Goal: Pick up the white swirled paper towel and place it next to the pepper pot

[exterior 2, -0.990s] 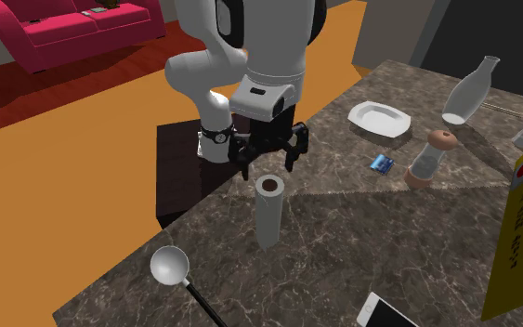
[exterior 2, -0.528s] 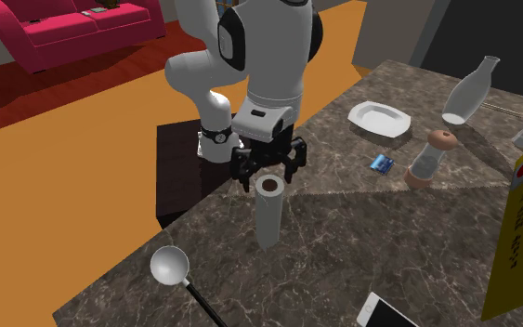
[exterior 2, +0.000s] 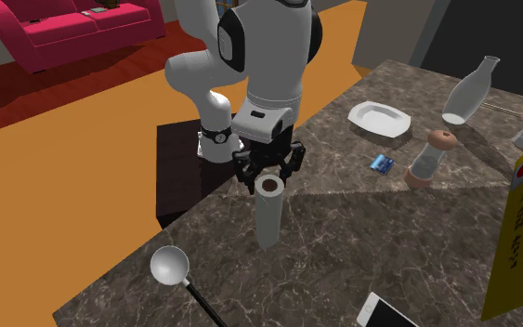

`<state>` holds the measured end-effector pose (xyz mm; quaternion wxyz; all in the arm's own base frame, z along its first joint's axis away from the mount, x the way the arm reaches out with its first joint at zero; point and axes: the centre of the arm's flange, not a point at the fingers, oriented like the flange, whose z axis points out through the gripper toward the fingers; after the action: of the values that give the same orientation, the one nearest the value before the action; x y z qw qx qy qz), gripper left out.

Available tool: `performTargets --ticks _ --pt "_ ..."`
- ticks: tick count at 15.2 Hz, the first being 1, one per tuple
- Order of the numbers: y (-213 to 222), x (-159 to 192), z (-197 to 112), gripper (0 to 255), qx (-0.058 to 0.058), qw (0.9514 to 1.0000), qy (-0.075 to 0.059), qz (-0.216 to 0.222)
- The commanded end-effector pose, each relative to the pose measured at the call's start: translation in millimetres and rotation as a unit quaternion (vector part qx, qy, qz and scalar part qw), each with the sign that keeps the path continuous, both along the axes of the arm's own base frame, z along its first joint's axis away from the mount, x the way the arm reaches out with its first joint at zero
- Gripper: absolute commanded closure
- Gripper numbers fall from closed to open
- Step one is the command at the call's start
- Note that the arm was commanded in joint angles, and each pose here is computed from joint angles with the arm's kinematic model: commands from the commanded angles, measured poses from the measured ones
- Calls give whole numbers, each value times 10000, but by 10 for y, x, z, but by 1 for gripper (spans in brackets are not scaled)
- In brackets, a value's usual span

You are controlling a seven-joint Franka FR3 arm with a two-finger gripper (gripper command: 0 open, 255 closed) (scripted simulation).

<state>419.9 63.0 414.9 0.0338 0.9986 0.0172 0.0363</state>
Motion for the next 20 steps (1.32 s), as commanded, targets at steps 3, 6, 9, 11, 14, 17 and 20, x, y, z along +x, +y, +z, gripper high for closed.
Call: performTargets --ticks 3,6,9,11,14,17,20 --pt "-1 -1 -2 255 -1 10000 2 0" --pt "-1 -1 -2 255 -1 10000 2 0" --pt "-1 -1 51 255 0 10000 2 0" --pt "-1 0 156 255 -1 10000 2 0" --pt "-1 0 314 255 -1 10000 2 0" --pt "-1 0 473 255 -1 10000 2 0" --pt "-1 0 631 255 -1 10000 2 0"
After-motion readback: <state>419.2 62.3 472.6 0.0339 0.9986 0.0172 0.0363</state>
